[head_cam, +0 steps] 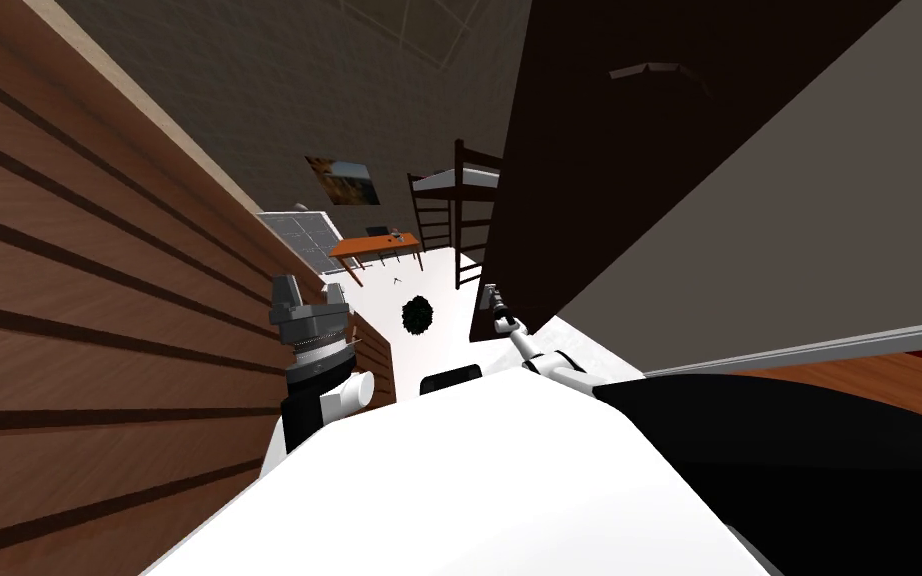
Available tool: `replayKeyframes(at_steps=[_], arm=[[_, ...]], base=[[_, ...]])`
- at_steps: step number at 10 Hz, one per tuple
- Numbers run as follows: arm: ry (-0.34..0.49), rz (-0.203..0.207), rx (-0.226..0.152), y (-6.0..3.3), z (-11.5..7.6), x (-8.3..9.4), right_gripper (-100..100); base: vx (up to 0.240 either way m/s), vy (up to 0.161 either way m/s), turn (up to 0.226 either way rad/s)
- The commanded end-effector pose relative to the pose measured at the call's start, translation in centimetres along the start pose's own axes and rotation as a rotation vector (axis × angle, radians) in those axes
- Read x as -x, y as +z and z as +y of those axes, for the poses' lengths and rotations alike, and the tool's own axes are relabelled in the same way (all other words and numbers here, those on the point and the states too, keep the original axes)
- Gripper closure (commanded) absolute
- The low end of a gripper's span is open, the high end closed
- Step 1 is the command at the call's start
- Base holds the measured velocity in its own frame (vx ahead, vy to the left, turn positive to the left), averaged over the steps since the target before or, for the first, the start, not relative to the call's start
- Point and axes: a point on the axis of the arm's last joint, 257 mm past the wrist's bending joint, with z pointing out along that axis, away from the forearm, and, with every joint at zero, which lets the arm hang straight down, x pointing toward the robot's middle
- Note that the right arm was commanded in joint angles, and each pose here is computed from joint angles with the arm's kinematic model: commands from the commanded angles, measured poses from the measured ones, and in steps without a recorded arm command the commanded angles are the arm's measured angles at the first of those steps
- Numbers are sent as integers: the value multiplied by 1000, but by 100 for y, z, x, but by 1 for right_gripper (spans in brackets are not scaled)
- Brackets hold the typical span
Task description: Push the door open
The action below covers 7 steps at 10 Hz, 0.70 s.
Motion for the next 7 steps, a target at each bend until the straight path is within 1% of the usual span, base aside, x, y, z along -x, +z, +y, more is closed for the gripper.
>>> replayKeyframes(at_steps=[1, 2, 4, 5, 6, 7], arm=[[1, -24, 6, 56, 44, 57, 100], [3, -32, 2, 67, 30, 58, 100], [7, -44, -5, 81, 9, 59, 100], [6, -41, -10, 58, -17, 60, 100], [-3, -68, 11, 96, 70, 152, 100], [-6, -76, 16, 104, 92, 180, 100]], base=[[156, 83, -75], [172, 89, -73], [173, 54, -49], [75, 20, -16], [2, -52, 46], [-36, -79, 67]])
